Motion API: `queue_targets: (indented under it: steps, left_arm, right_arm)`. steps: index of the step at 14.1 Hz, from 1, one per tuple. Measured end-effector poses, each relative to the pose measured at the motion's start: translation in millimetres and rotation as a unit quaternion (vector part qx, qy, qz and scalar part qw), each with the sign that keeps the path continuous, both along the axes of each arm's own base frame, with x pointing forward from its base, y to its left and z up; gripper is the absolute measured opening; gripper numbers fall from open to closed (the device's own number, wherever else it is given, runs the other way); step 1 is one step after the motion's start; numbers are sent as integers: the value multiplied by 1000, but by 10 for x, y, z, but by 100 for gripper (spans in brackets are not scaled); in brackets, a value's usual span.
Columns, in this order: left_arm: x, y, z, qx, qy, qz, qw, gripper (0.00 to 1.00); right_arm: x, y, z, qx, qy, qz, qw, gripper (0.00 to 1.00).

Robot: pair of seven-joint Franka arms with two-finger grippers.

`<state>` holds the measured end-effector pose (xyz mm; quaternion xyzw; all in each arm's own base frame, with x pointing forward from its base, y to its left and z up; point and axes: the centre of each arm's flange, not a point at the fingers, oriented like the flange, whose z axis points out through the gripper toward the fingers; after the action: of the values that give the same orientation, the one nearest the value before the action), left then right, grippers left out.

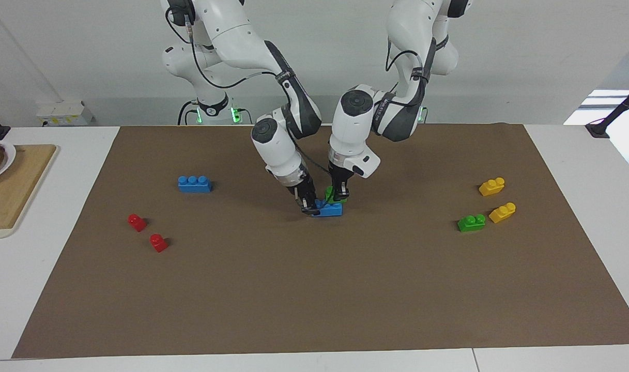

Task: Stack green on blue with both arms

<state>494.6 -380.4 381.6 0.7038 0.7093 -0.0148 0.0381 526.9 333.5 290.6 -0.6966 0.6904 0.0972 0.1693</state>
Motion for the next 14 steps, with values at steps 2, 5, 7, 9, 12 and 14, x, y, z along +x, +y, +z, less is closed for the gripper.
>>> queue_targets:
  steps: [2, 5, 7, 9, 12, 14]
  left_arm:
    - [15, -2, 21, -1, -5, 0, 1000, 34]
    - [22, -6, 5, -2, -6, 0, 1000, 34]
    - [31, -13, -47, -1, -4, 1, 1000, 34]
    - [32, -25, -47, -3, -6, 4, 1000, 34]
    - [21, -60, -55, -2, -12, 1, 1000, 34]
    - [9, -81, -63, -1, -14, -1, 1000, 34]
  right_arm:
    - [0, 0, 0, 0, 0, 0, 1000, 34]
    - [0, -1, 0, 0, 0, 0, 1000, 34]
    - [0, -1, -1, 0, 0, 0, 1000, 34]
    - [0, -2, -1, 0, 0, 0, 1000, 34]
    - [0, -2, -1, 0, 0, 0, 1000, 34]
    - [0, -2, -1, 0, 0, 0, 1000, 34]
